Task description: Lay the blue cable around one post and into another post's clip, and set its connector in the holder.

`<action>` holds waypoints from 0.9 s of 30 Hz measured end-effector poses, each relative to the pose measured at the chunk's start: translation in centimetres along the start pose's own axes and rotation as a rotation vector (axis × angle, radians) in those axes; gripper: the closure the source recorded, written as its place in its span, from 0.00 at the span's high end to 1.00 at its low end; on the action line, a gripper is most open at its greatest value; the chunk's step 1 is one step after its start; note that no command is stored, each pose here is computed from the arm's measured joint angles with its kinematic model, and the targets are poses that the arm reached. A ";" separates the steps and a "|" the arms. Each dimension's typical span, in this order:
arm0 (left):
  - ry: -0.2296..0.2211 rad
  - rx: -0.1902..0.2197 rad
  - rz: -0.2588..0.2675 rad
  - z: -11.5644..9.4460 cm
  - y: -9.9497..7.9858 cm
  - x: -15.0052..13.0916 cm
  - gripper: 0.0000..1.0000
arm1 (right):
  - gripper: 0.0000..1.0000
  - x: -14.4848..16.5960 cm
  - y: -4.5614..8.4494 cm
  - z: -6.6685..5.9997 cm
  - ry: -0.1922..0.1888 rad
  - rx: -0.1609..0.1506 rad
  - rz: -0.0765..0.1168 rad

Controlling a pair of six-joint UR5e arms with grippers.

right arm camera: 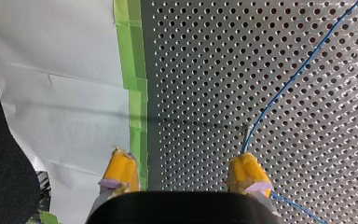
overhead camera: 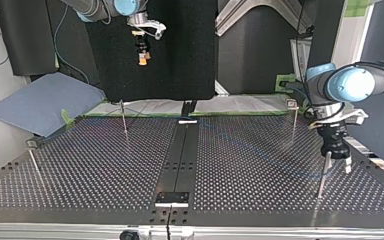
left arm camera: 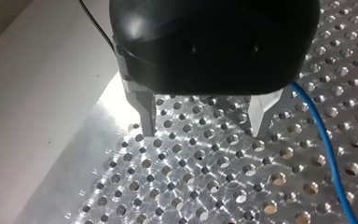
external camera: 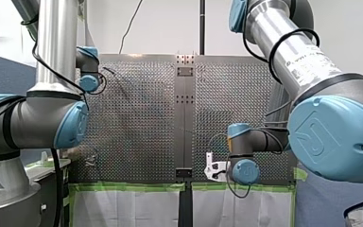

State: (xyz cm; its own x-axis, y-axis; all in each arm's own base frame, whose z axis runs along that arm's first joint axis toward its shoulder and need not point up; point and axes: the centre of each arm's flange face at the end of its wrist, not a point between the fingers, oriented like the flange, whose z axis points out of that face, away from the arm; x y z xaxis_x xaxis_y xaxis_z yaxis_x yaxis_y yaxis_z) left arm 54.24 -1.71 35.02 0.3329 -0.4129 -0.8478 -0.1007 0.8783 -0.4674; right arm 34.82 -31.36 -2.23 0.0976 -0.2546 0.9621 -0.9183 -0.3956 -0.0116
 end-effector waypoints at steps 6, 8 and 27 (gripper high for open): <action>0.009 -0.004 -0.042 -0.1 -0.1 0.1 1.00 | 0.98 0.0 0.0 0.0 0.000 -0.002 0.001; 0.013 -0.012 -0.059 -0.2 0.0 0.2 1.00 | 0.98 0.0 0.0 0.0 0.001 -0.002 0.001; 0.031 -0.020 -0.231 -4.0 2.8 3.6 1.00 | 0.98 0.1 0.0 0.1 0.003 -0.002 0.004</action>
State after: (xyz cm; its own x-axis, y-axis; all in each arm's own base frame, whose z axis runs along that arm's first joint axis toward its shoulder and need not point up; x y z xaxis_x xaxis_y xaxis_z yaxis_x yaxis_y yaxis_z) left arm 51.41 -1.69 29.69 0.3203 -0.6098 -0.7249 -0.0438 0.7549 -0.6544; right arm 34.81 -31.45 -2.20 0.0923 -0.2535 0.9629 -0.9194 -0.3930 -0.0153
